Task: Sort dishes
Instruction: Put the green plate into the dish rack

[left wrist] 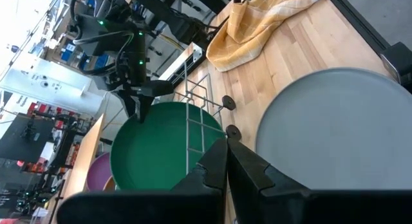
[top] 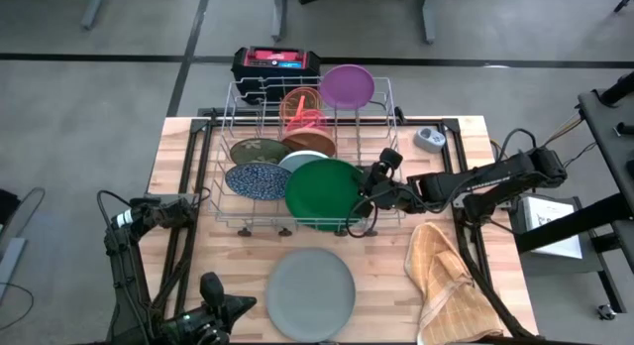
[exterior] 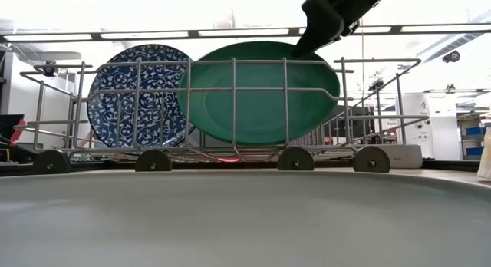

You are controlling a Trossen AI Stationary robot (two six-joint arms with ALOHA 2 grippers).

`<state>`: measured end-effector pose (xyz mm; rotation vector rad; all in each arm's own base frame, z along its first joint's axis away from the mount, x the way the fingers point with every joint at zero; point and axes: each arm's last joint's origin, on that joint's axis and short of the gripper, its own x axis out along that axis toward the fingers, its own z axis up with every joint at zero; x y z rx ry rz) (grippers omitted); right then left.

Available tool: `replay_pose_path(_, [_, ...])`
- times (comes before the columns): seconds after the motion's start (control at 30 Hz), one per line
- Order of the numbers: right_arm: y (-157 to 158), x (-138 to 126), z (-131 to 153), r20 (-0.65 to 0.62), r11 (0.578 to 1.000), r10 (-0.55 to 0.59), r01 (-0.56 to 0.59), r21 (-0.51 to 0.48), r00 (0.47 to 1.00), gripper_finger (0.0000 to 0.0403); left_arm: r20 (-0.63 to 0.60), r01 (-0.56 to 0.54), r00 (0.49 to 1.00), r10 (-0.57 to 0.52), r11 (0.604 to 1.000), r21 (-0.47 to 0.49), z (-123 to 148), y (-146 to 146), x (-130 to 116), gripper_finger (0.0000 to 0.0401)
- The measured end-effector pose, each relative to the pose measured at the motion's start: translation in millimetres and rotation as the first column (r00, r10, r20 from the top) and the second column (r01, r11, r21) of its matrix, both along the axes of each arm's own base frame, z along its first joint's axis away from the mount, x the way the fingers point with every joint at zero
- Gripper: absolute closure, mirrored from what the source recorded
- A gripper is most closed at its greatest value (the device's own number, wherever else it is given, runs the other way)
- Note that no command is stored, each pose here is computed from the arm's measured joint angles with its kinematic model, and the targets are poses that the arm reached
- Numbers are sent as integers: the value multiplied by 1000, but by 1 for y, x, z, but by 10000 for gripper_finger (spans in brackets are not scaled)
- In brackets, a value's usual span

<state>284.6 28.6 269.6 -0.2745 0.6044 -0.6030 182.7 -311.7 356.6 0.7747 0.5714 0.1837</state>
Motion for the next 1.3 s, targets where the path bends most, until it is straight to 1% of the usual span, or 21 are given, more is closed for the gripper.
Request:
replay_pose_path(0.3, [0,-3,-2,-36,1000,-2,2,-4,999,213,-1,1,1000,-1,1000,3,0,0,0,401])
replay_pose_path(0.57, [-1,-6,-5,-60,999,-27,28,20,998,177,0,1,1000,-1,1000,4,0,0,0,401])
replay_pose_path(0.73, [-1,-9,-2,-90,998,-49,52,36,995,155,0,1,1000,-1,1000,4,0,0,0,401])
replay_pose_path(1.17, [-2,-16,20,-148,990,-103,116,81,984,112,0,2,1000,-2,1000,4,0,0,0,401])
replay_pose_path(1.3, [-3,-21,31,-169,987,-120,136,87,978,100,0,2,1000,-2,1000,4,0,0,0,401])
